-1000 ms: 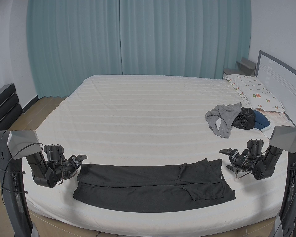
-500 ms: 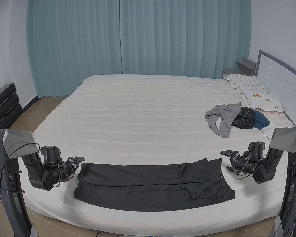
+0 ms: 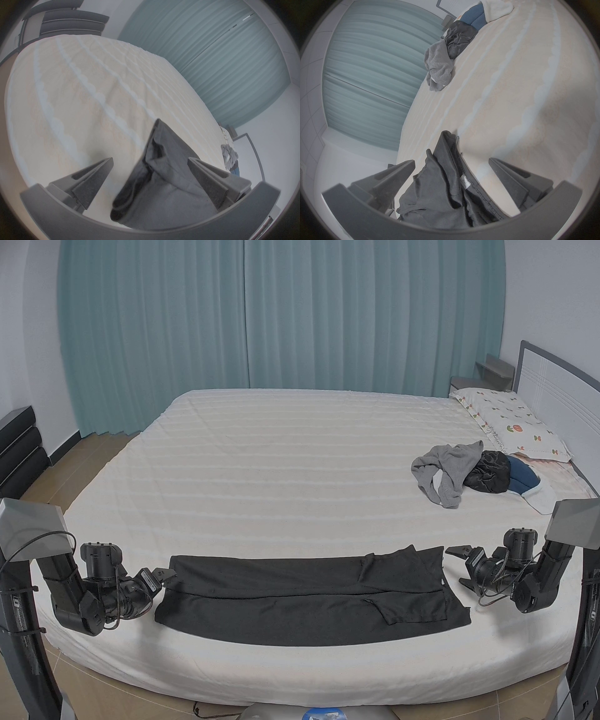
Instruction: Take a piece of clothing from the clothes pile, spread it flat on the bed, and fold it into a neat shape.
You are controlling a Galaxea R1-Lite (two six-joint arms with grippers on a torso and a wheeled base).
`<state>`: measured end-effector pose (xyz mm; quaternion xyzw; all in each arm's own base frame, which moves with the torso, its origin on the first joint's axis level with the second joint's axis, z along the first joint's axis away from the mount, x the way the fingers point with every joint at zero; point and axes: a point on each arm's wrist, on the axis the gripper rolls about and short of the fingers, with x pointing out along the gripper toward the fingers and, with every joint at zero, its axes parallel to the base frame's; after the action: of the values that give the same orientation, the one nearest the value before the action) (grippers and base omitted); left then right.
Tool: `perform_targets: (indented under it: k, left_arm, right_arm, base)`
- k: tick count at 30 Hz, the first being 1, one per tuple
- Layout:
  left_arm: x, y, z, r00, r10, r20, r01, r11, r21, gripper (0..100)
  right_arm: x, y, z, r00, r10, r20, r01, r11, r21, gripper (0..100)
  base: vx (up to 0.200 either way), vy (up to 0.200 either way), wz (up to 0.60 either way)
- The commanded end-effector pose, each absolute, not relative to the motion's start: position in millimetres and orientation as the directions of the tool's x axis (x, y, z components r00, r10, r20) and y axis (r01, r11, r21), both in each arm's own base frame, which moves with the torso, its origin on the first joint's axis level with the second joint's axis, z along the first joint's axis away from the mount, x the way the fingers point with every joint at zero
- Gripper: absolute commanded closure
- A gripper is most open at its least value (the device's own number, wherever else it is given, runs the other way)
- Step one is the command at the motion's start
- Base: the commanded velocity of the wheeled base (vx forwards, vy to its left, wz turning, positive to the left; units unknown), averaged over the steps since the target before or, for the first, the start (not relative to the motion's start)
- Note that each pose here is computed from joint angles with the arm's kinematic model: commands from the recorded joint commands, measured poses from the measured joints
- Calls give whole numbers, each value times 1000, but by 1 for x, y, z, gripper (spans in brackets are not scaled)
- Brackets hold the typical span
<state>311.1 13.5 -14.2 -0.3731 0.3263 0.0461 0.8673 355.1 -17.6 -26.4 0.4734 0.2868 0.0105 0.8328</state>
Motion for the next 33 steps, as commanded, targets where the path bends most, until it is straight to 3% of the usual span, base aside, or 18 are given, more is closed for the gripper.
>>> perform_targets:
  k: [1,18,19,28,33]
  left_arm:
    - [301,-2,-13,760,-197,-619,-304,734,-607,0]
    - [280,-2,-23,714,-154,-683,-369,746,-554,0]
    - [280,-2,-23,714,-153,-683,-370,746,-554,100]
    - [274,0,-21,705,-130,-697,-392,747,-537,100]
    - [265,3,-19,697,-84,-712,-371,807,-459,100]
  right_arm:
    - [355,-17,-27,833,289,-471,257,552,793,0]
    - [354,-16,-28,832,293,-471,252,557,791,0]
    - [354,-16,-28,832,293,-471,252,557,791,0]
    - [354,-16,-28,833,291,-471,253,557,791,0]
    - [354,-16,-28,833,291,-471,253,557,791,0]
  base:
    - [0,0,0]
    - [0,0,0]
    - [0,0,0]
    - [0,0,0]
    - [0,0,0]
